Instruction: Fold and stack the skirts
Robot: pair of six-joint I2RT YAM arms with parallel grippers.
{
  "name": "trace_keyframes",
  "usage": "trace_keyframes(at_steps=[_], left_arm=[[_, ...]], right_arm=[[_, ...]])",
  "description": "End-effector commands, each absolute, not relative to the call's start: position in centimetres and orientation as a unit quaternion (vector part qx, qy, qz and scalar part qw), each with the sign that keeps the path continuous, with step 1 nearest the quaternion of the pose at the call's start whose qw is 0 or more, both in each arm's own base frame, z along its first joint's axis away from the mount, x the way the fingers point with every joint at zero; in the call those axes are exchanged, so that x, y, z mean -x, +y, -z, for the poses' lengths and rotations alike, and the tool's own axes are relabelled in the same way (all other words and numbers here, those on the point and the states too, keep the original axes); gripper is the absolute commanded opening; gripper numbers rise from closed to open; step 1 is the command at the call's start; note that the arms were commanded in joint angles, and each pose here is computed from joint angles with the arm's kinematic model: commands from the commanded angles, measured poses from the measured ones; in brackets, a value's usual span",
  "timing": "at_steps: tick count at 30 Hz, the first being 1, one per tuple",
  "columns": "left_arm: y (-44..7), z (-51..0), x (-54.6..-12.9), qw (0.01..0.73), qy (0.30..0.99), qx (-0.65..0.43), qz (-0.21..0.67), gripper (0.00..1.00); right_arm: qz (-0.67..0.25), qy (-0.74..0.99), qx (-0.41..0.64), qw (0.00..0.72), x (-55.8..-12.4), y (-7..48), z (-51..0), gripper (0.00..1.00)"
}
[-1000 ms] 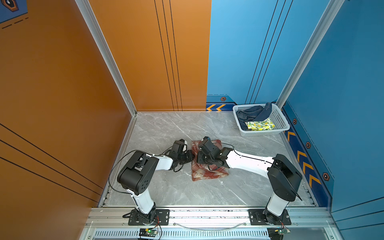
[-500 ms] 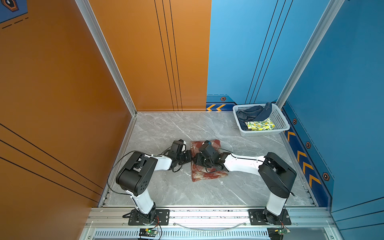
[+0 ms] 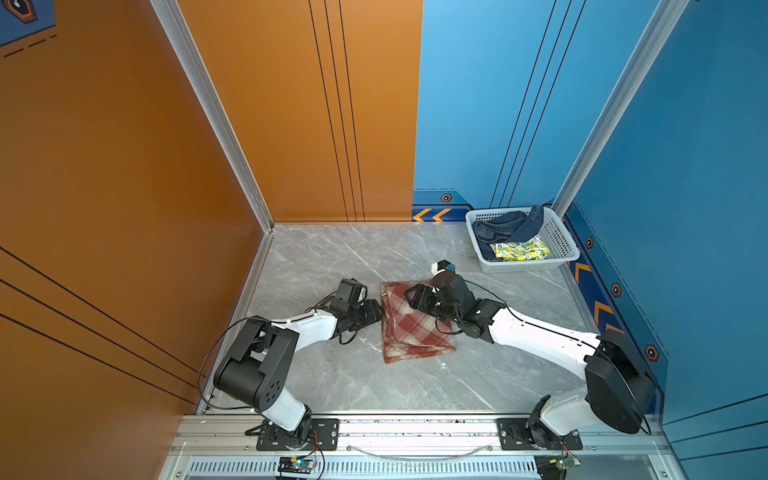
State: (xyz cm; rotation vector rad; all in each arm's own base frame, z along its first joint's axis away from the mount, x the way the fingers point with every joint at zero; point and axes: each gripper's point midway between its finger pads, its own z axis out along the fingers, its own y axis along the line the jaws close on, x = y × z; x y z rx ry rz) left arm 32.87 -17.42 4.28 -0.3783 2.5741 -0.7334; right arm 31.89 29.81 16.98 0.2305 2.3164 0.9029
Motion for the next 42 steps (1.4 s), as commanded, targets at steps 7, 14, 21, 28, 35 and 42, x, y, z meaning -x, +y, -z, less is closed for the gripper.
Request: trace_keyframes(at_steps=[7, 14, 21, 28, 35, 42], left_arm=[[-19.1, -9.1, -32.2, 0.267, 0.931, 0.086, 0.232, 0.6], [-26.0, -9.0, -30.9, 0.25, 0.94, -0.013, 0.234, 0.53], [-27.4, -5.2, -30.5, 0.215, 0.952, -0.035, 0.215, 0.43], [-25.0, -2.4, -30.2, 0.192, 0.954, -0.004, 0.229, 0.09], [-23.5, -0.9, -29.6, 0.179, 0.952, 0.023, 0.246, 0.0], [-22.5, -0.4, -29.4, 0.177, 0.951, 0.035, 0.25, 0.0]], right_arm=[[-0.267, 0.901, -0.097, 0.327, -31.9, 23.6, -14.4, 0.62], [-0.241, 0.908, -0.114, 0.324, -32.3, 21.4, -12.6, 0.54], [-0.22, 0.912, -0.113, 0.328, -32.8, 20.3, -12.3, 0.48], [-0.176, 0.92, -0.079, 0.342, -33.8, 20.8, -13.0, 0.39], [-0.146, 0.929, -0.056, 0.334, -35.8, 22.8, -11.0, 0.25], [-0.119, 0.948, -0.044, 0.291, -34.9, 23.9, -4.8, 0.2]])
